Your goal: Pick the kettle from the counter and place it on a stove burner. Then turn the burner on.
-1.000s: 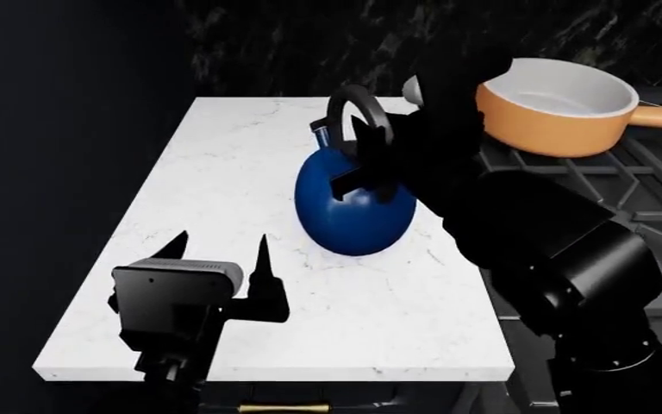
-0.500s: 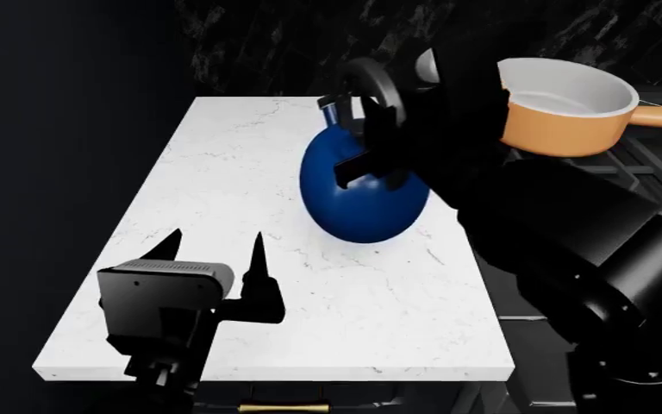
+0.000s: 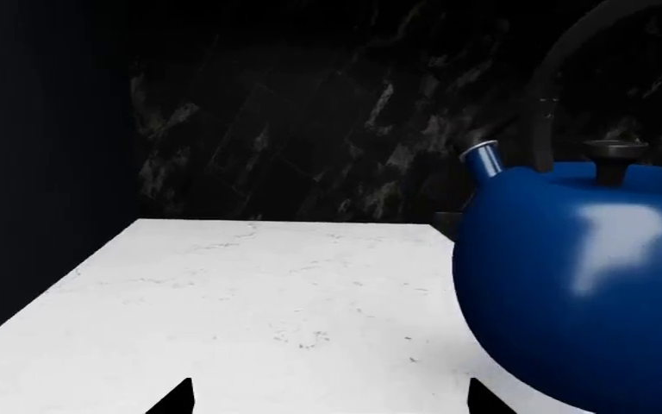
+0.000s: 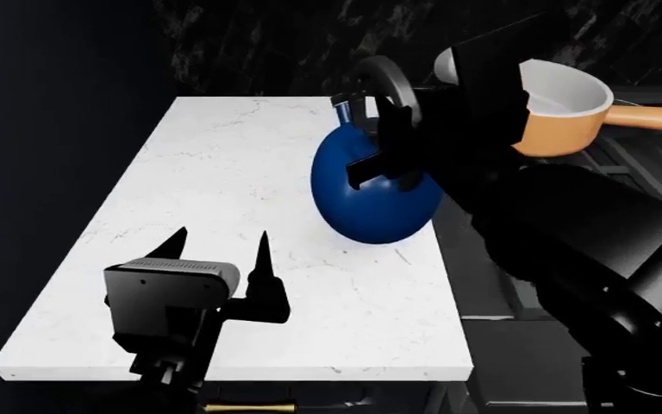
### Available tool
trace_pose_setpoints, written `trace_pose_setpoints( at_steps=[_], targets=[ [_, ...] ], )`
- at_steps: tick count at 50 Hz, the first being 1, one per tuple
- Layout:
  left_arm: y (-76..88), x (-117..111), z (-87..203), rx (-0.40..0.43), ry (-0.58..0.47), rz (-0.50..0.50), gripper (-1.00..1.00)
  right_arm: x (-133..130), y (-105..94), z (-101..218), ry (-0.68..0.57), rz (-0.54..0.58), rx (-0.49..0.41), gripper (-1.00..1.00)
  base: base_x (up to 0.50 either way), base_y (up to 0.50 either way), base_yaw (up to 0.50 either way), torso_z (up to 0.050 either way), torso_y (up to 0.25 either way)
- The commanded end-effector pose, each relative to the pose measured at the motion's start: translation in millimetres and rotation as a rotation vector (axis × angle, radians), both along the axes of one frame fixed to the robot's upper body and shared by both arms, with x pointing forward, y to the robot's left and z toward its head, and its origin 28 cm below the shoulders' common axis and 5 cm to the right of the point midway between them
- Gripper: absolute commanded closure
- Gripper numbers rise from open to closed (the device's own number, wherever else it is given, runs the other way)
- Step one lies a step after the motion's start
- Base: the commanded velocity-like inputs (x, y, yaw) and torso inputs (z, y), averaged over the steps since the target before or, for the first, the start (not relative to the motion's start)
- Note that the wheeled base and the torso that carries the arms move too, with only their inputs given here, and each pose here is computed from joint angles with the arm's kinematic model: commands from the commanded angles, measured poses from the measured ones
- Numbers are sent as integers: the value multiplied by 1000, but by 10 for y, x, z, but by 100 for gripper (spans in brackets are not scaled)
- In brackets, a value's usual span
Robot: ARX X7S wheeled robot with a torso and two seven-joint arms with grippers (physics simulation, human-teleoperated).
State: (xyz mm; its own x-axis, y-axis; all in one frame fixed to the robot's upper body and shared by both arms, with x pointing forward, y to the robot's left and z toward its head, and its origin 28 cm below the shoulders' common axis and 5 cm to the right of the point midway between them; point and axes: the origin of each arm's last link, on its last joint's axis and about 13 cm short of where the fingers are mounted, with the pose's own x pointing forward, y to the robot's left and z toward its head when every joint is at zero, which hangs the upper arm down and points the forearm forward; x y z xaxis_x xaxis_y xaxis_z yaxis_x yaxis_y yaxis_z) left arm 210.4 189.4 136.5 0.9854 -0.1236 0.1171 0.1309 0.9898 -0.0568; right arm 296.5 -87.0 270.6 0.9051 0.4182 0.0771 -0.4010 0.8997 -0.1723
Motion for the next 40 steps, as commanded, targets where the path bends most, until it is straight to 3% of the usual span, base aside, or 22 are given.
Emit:
trace_pose_setpoints(
  at_steps=[1, 40],
  targets=[
    [-11, 8, -5, 1, 2, -4, -100, -1, -60, 75, -45, -44, 8, 100, 0, -184, 0, 0, 0],
    [-15, 28, -23, 0, 7, -6, -100, 0, -124, 52, -42, -100, 3, 100, 0, -185, 0, 0, 1]
  ],
)
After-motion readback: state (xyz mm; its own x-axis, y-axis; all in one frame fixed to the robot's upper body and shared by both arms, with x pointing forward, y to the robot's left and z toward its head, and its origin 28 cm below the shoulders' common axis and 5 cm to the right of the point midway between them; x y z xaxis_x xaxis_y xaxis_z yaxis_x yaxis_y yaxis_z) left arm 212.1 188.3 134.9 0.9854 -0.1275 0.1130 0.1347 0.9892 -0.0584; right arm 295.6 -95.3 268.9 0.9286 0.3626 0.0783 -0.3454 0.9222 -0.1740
